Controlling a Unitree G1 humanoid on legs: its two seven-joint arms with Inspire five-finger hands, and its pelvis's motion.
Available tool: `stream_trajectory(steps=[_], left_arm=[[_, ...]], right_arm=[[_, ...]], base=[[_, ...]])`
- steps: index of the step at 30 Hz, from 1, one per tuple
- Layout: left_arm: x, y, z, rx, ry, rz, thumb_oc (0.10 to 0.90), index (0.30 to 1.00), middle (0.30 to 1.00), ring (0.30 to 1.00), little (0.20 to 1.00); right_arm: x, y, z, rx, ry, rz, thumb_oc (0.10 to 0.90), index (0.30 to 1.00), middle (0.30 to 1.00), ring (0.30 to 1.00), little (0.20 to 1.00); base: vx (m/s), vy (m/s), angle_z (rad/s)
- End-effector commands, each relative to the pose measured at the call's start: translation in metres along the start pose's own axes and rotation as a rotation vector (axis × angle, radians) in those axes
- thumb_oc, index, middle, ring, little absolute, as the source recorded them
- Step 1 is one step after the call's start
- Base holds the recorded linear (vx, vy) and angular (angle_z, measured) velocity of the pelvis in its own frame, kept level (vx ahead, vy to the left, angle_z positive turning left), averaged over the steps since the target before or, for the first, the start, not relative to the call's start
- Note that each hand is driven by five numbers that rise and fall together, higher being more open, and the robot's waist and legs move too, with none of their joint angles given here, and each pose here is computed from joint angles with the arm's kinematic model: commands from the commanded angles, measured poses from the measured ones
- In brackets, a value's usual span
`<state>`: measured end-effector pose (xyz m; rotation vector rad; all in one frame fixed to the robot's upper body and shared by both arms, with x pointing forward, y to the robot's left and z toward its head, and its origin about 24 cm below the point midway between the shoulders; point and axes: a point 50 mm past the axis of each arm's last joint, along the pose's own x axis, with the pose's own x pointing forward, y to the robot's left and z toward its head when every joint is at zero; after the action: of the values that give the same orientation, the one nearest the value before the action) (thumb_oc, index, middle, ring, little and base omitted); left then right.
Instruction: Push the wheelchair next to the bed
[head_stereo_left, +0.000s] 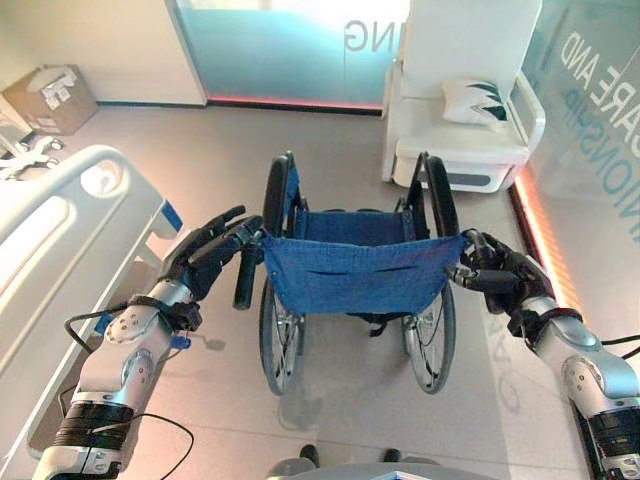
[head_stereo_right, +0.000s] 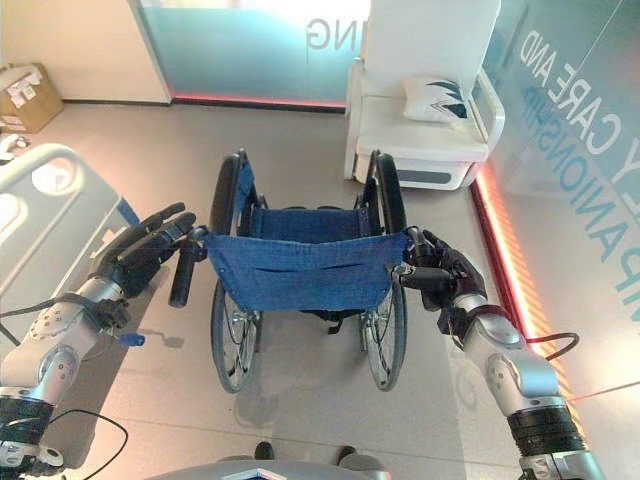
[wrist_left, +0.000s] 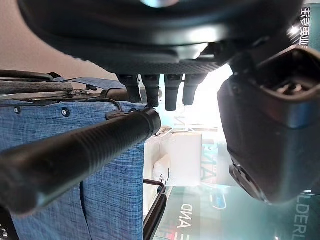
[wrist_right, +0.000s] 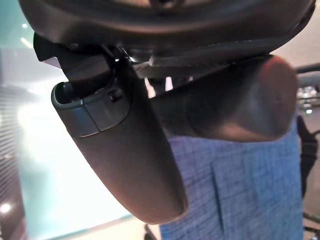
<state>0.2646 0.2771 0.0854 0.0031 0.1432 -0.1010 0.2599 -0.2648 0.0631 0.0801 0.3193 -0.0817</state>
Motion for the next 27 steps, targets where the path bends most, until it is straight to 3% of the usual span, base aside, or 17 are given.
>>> stream_trajectory(steps=[1,7,12,27], left_arm=[[0.0,-0.001,0.045,0.08,-0.175,-0.039,0.8,0.9,0.9,0.9,0.9],[-0.001,0.0,0.047,0.073,-0.179,-0.026,0.8,0.9,0.9,0.9,0.9],[-0.002,0.003,0.047,0.067,-0.181,-0.017,0.8,0.9,0.9,0.9,0.9],[0.0,0.005,0.041,0.036,-0.166,-0.003,0.8,0.9,0.9,0.9,0.9]], right_arm=[[-0.004,0.005,0.036,-0.063,-0.14,0.033,0.8,0.9,0.9,0.9,0.9],[-0.009,0.0,0.044,-0.118,-0.152,0.019,0.8,0.9,0.9,0.9,0.9],[-0.013,0.005,0.057,0.085,-0.21,0.068,0.8,0.9,0.9,0.9,0.9],[-0.014,0.003,0.063,-0.01,-0.211,0.136,0.8,0.9,0.9,0.9,0.9]], base=[[0.0,0.0,0.0],[0.0,0.0,0.0],[0.0,0.0,0.0],[0.0,0.006,-0.02]])
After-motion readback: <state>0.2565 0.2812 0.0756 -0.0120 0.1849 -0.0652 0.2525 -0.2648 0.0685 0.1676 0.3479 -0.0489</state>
